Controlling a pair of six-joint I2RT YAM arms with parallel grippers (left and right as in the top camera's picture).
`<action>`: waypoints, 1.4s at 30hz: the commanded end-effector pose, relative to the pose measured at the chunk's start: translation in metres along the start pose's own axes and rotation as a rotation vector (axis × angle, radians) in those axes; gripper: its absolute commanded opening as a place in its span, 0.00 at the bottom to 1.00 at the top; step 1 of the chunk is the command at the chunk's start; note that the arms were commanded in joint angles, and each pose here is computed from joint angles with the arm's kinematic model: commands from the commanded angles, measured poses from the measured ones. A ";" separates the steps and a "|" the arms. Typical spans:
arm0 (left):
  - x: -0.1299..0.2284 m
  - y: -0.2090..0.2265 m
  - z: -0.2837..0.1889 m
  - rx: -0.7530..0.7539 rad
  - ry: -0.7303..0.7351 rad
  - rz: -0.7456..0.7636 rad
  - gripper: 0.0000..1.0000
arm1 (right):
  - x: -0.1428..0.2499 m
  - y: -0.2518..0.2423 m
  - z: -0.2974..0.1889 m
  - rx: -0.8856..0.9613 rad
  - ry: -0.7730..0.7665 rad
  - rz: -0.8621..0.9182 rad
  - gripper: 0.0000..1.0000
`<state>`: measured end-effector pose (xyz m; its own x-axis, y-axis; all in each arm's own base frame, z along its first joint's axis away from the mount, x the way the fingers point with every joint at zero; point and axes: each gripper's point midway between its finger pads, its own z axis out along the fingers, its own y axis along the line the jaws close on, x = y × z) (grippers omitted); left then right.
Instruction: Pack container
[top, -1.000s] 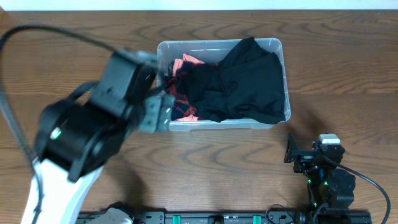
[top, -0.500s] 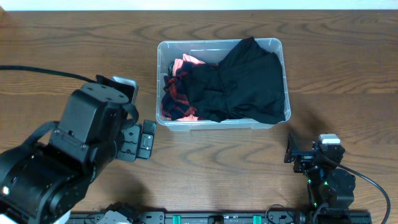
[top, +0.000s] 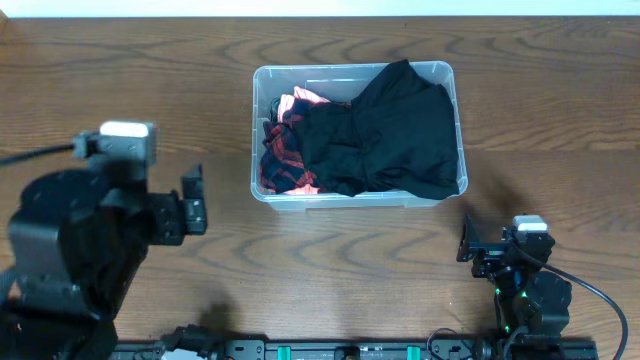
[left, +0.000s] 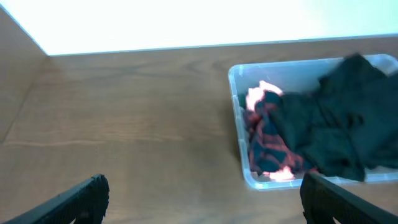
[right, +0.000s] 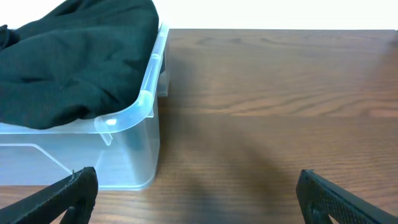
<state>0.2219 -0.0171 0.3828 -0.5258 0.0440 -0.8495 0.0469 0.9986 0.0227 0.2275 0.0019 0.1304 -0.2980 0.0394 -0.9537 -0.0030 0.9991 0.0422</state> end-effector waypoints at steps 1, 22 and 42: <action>0.020 -0.003 0.007 0.035 -0.012 0.039 0.98 | 0.000 -0.002 0.000 0.007 -0.003 -0.013 0.99; 0.152 0.018 0.065 -0.068 -0.112 -0.004 0.98 | 0.000 -0.002 0.000 0.007 -0.003 -0.013 0.99; 0.223 0.029 0.109 -0.128 -0.125 -0.033 0.98 | 0.000 -0.002 0.000 0.007 -0.003 -0.013 0.99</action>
<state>0.1980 0.0169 0.1357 -0.4251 0.0009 -0.9052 -0.0782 0.9962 0.0378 0.2275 0.0019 0.1303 -0.2984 0.0394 -0.9536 -0.0029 0.9991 0.0422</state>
